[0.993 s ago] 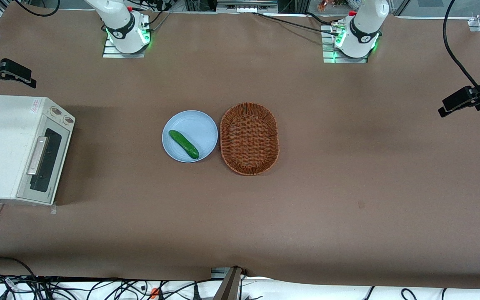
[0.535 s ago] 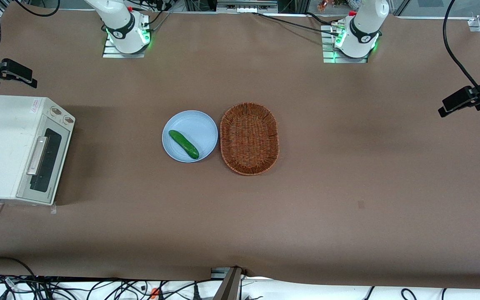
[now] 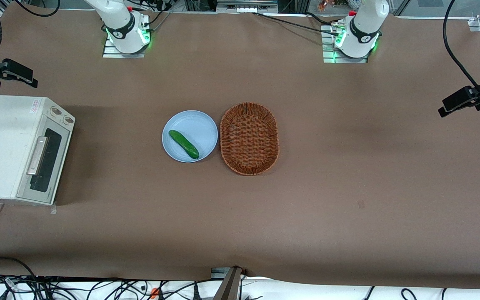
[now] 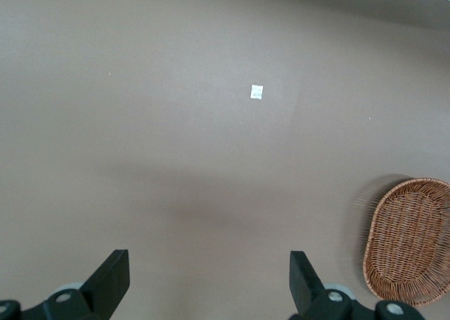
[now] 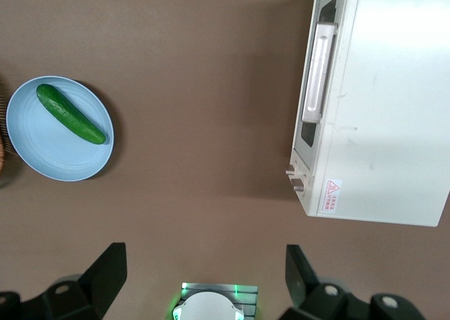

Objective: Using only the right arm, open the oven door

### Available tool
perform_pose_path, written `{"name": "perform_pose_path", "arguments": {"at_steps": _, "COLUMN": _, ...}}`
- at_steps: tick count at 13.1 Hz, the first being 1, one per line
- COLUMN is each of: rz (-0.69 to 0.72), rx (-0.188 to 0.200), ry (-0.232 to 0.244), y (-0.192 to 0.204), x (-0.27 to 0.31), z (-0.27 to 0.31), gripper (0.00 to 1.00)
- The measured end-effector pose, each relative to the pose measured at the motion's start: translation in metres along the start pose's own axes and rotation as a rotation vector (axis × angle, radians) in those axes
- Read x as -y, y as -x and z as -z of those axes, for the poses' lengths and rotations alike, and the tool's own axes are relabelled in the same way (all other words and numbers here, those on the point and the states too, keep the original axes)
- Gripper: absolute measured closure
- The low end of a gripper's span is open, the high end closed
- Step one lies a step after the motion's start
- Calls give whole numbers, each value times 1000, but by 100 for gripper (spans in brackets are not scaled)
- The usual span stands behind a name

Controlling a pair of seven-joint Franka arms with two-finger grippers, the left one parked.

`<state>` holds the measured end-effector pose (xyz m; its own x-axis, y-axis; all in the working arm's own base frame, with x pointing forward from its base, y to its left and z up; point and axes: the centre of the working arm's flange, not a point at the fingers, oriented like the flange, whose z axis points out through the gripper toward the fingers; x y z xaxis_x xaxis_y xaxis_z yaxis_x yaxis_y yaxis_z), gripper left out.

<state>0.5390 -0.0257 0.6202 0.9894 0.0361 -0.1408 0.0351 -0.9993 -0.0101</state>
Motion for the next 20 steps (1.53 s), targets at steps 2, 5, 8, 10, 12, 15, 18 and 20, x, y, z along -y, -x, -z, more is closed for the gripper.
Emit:
{"name": "perform_pose_path", "arguments": {"at_steps": 2, "rz": 0, "rx": 0, "ry": 0, "y": 0, "x": 0, "z": 0, "gripper": 0}}
{"name": "perform_pose_path", "arguments": {"at_steps": 5, "rz": 0, "rx": 1, "ry": 0, "y": 0, "x": 0, "z": 0, "gripper": 0}}
{"name": "perform_pose_path", "arguments": {"at_steps": 8, "rz": 3, "rx": 1, "ry": 1, "y": 0, "x": 2, "z": 0, "gripper": 0}}
{"name": "perform_pose_path", "arguments": {"at_steps": 10, "rz": 9, "rx": 1, "ry": 2, "y": -1, "x": 5, "z": 0, "gripper": 0}}
{"name": "perform_pose_path", "arguments": {"at_steps": 12, "rz": 12, "rx": 1, "ry": 2, "y": -1, "x": 6, "z": 0, "gripper": 0}}
{"name": "perform_pose_path", "arguments": {"at_steps": 15, "rz": 12, "rx": 1, "ry": 2, "y": -1, "x": 6, "z": 0, "gripper": 0}}
{"name": "perform_pose_path", "arguments": {"at_steps": 18, "rz": 12, "rx": 1, "ry": 2, "y": -1, "x": 6, "z": 0, "gripper": 0}}
{"name": "perform_pose_path", "arguments": {"at_steps": 20, "rz": 12, "rx": 2, "ry": 2, "y": -1, "x": 6, "z": 0, "gripper": 0}}
